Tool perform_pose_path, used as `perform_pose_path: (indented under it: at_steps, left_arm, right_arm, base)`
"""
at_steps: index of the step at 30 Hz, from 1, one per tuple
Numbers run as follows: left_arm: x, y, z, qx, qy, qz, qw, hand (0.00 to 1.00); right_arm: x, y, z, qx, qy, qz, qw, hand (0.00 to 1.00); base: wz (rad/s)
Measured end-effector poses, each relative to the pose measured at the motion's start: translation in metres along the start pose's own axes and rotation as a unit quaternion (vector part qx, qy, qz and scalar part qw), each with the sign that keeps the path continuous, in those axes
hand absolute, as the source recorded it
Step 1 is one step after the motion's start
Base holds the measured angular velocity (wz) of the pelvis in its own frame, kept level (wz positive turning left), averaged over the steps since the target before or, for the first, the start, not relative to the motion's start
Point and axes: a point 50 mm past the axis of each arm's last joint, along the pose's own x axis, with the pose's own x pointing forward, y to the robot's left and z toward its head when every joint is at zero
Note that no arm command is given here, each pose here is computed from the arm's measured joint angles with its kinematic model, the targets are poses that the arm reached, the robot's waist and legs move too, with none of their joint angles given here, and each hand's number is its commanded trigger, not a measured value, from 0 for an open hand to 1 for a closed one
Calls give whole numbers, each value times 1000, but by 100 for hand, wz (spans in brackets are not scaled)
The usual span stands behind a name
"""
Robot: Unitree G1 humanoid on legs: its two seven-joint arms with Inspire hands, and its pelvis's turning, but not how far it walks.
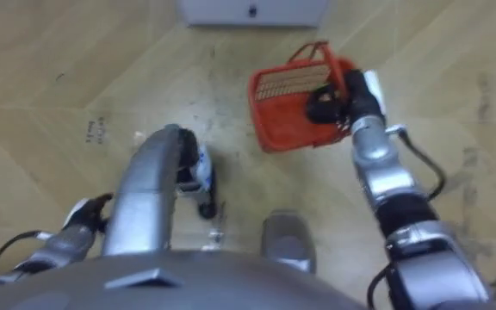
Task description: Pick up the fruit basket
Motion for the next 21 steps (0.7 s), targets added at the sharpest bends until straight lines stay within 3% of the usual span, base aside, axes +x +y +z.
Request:
perform_pose_path:
  at_steps: [7,12,18,21]
  left_arm:
    - [-3,8,-17,-25,17,28,999,0]
    - [-4,16,-17,-44,8,43,998,0]
    - [-11,8,-39,-31,30,35,998,0]
    - [-15,-2,-53,-37,58,23,997,0]
  right_arm:
    - [-20,10,14,-12,-62,28,998,100]
    - [-34,-1,21,11,-92,7,996,100]
    - [-46,0,23,22,-105,32,994,100]
    - [-54,-3,44,14,-168,30,985,100]
  base:
    - [-55]
    - [13]
    - [6]
    - [-38]
